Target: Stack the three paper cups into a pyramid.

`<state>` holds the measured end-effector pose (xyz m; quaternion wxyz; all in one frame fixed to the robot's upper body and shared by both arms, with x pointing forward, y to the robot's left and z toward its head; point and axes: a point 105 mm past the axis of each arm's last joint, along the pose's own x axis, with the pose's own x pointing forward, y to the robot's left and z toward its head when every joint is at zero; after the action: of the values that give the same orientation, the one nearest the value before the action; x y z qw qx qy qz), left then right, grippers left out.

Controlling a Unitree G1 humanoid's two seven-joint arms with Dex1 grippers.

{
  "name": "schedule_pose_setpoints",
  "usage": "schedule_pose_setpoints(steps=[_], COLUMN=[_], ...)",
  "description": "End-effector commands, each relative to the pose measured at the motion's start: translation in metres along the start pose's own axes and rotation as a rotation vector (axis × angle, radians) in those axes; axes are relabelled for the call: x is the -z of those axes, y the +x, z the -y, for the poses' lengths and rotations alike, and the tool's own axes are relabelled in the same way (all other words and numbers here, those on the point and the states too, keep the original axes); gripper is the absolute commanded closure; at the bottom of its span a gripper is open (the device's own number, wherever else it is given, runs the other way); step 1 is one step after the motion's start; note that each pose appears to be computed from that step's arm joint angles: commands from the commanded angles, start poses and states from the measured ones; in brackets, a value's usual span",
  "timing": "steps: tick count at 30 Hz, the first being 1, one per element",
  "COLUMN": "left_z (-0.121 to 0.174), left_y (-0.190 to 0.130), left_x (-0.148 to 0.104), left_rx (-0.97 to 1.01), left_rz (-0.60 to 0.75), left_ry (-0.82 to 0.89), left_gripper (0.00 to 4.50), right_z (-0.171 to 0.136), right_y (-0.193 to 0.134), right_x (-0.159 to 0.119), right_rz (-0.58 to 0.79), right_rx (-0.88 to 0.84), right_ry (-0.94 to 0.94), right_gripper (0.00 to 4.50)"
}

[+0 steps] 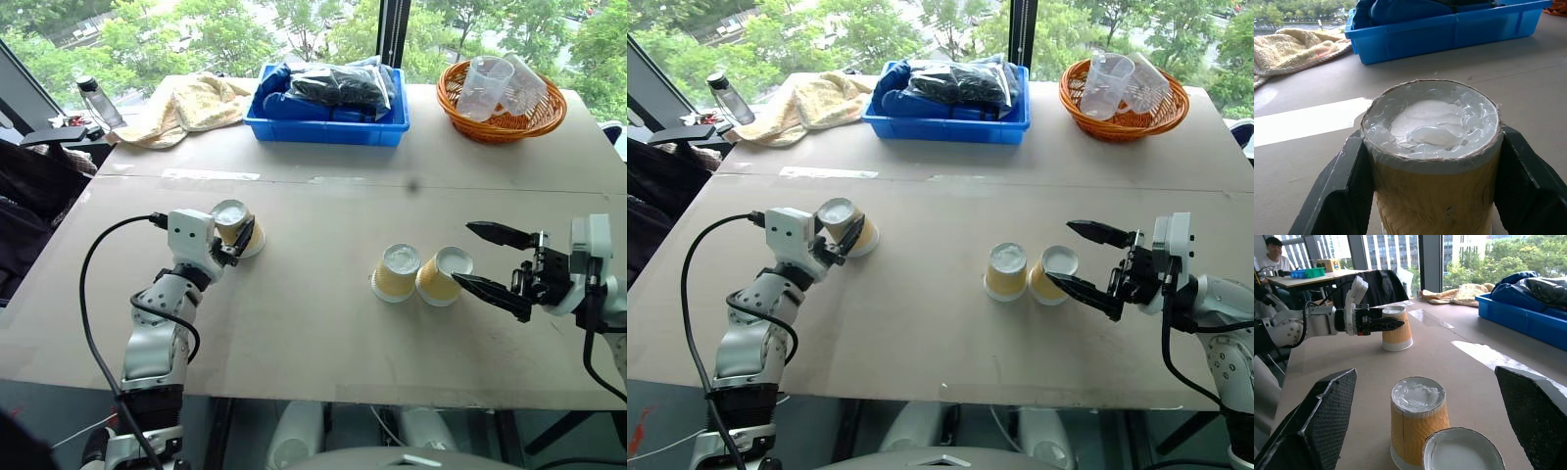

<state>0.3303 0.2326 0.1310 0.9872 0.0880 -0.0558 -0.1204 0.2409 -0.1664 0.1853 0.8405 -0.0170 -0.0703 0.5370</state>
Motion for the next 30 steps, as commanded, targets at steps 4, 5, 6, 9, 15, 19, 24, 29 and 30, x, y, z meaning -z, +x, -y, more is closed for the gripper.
schedule_pose_setpoints(steps=[4,5,6,9,15,19,24,29,30], left_z=[0.006,0.009,0.013,0.031,0.101,0.169,0.201,0.213,0.214], left_y=[0.008,0.01,0.014,0.026,0.049,0.043,0.037,0.037,0.036], left_x=[-0.023,-0.029,-0.036,-0.053,-0.103,-0.133,-0.142,-0.136,-0.135], left_rx=[0.056,0.077,0.112,0.236,0.658,1.071,1.275,1.348,1.362], left_rz=[0.076,0.091,0.105,0.135,0.239,0.29,0.307,0.278,0.273], left_ry=[0.017,0.017,0.025,0.053,0.057,0.083,0.09,0.105,0.095], left_gripper=[1.93,1.93,1.93,1.93,1.93,1.93,1.93,1.93,1.93], right_z=[-0.001,0.0,0.0,0.004,0.002,-0.008,-0.017,-0.025,-0.025], right_y=[-0.005,-0.005,-0.006,-0.01,-0.021,-0.03,-0.033,-0.034,-0.034], right_x=[-0.011,-0.011,-0.012,-0.014,-0.014,-0.011,-0.014,-0.015,-0.015], right_rz=[0.013,0.015,0.019,0.03,0.025,0.004,0.005,0.0,0.0], right_rx=[0.005,0.008,0.013,0.038,0.071,0.114,0.16,0.19,0.195], right_ry=[-0.056,-0.056,-0.056,-0.048,-0.045,-0.029,-0.035,-0.037,-0.036], right_gripper=[0.0,0.0,0.0,0.0,0.0,0.0,0.0,0.0,0.0])
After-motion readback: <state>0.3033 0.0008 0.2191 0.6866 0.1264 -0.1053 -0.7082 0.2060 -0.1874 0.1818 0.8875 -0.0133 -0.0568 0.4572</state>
